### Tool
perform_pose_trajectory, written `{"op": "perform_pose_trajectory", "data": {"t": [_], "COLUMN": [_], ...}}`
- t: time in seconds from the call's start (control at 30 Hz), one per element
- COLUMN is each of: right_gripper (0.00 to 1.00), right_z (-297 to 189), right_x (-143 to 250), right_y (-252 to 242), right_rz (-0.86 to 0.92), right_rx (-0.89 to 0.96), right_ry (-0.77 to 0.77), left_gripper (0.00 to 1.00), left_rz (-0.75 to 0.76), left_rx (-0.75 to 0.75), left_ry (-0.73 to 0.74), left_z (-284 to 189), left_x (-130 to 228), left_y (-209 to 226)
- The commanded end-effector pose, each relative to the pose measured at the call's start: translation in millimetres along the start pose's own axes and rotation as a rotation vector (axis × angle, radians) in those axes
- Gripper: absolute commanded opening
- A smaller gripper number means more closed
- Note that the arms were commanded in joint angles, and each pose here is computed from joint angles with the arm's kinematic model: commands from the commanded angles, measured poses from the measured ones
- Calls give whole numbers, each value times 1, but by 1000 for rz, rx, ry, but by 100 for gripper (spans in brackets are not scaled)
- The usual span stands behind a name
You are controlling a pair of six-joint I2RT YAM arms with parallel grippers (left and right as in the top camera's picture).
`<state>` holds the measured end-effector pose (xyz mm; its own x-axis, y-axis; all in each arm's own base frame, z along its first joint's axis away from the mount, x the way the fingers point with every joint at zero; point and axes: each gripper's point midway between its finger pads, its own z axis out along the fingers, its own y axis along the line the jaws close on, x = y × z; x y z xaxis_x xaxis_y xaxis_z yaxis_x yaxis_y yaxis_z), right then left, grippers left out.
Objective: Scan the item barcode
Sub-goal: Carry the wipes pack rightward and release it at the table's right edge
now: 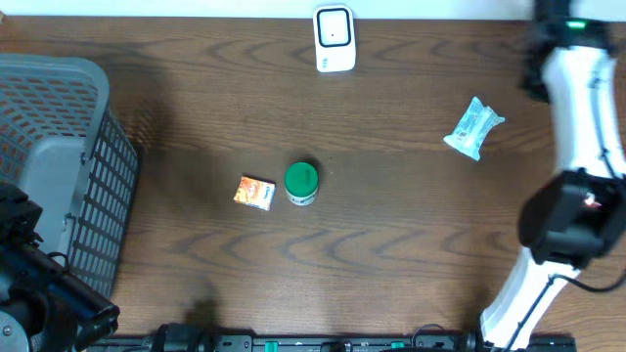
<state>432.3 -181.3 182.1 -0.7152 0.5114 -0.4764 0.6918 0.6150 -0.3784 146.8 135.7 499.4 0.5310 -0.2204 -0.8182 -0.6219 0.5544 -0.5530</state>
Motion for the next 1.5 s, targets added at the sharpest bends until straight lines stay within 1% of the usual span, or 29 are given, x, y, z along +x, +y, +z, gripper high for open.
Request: {"op": "perform_pose_trajectory", "data": {"t": [0.0,0.03,0.07,0.1,0.17,0.23,0.3,0.4,0.53,0.77,0.93,0.97,1.03,1.1,1.2,1.23,1.27,1.33,1.47], "right_gripper": [70,80,99,99,99,99,99,99,99,99,99,98,82,63,45,37,33,27,29], "right_z": [25,22,19,11,-5,-20,-33,-33,-14,37,70,75,84,88,89,88,89,88,87], "right_x": [19,23,26,31,39,44,47,55,87,136,150,154,158,156,146,141,135,125,104], "right_y": [8,21,32,50,76,98,116,128,135,142,141,141,140,136,127,121,116,100,57], "right_rz": [6,-12,-24,-41,-72,-93,-121,-146,-107,-121,-155,-159,-162,-156,-140,-138,-140,-129,-89], "right_rx": [-141,-227,-290,-387,-509,-592,-636,-597,-506,-411,-312,-304,-286,-272,-253,-247,-239,-207,-111], "right_ry": [155,184,201,228,254,257,242,226,306,433,455,466,481,478,457,447,435,414,372], "left_gripper": [61,61,61,61,61,61,61,61,61,61,61,61,61,61,61,61,61,61,61], "left_rz": [-8,-8,-8,-8,-8,-8,-8,-8,-8,-8,-8,-8,-8,-8,-8,-8,-8,-8,-8], "left_rx": [-1,-1,-1,0,-1,-1,0,-1,-1,0,0,-1,-1,-1,0,0,-1,0,-1], "left_ry": [-2,-2,-2,-2,-2,-2,-2,-2,-2,-2,-2,-2,-2,-2,-2,-2,-2,-2,-2], "left_z": [0,0,0,0,0,0,0,0,0,0,0,0,0,0,0,0,0,0,0], "left_x": [-1,-1,-1,-1,-1,-1,-1,-1,-1,-1,-1,-1,-1,-1,-1,-1,-1,-1,-1], "left_y": [0,0,0,0,0,0,0,0,0,0,0,0,0,0,0,0,0,0,0]}}
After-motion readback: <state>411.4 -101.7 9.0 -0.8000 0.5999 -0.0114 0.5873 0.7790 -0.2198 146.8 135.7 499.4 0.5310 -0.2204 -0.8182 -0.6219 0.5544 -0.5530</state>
